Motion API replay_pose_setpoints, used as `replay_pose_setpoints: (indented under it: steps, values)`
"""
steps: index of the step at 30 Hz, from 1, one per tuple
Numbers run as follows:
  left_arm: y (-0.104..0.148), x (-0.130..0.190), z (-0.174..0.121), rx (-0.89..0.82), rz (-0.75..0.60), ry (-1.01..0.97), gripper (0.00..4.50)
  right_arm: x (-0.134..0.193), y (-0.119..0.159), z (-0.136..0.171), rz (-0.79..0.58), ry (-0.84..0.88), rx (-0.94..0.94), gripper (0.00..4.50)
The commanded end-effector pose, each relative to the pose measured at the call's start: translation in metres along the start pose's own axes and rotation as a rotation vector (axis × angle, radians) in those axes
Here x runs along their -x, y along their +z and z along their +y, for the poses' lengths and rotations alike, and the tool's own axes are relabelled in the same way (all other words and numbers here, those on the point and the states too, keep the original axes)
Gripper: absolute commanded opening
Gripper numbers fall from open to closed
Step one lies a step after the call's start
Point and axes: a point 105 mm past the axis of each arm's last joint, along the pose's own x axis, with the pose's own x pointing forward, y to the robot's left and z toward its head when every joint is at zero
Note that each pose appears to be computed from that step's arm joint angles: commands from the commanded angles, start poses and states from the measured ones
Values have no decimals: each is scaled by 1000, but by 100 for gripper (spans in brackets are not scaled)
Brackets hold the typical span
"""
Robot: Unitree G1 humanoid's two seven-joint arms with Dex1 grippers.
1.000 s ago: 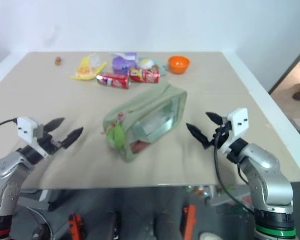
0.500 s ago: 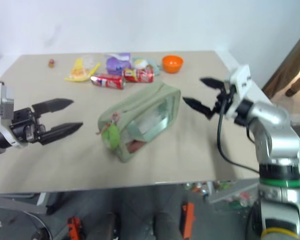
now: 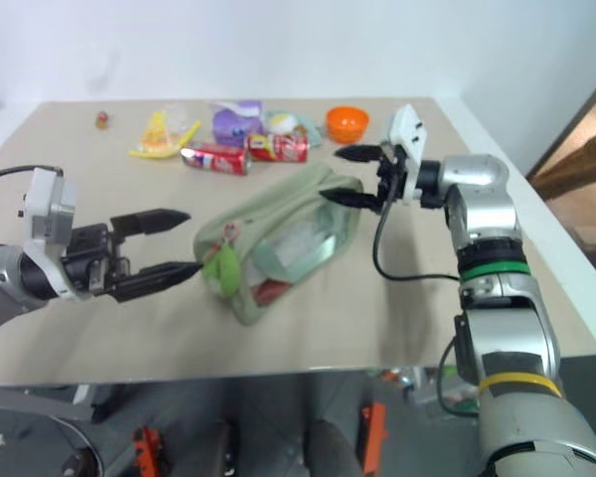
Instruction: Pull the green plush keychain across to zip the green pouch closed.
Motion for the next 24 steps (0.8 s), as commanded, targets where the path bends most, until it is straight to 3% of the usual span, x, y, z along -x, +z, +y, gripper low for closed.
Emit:
replay_pose_setpoints:
  steps: [1,5,8,20,24]
  values:
    - [10,1,-3,-51,-27,14,450,9,11,-5,1,2,44,232]
    - [9,0,-2,-55,-25,20,450,12,12,-6,4,1,48,79]
    - [10,-2,0,-71,-23,23,450,13,13,-6,6,-2,58,4]
    - [9,-3,9,-87,-26,32,450,23,43,-8,-59,-15,53,4]
    - [8,-3,10,-85,-25,31,450,37,40,-8,-2,-19,77,126]
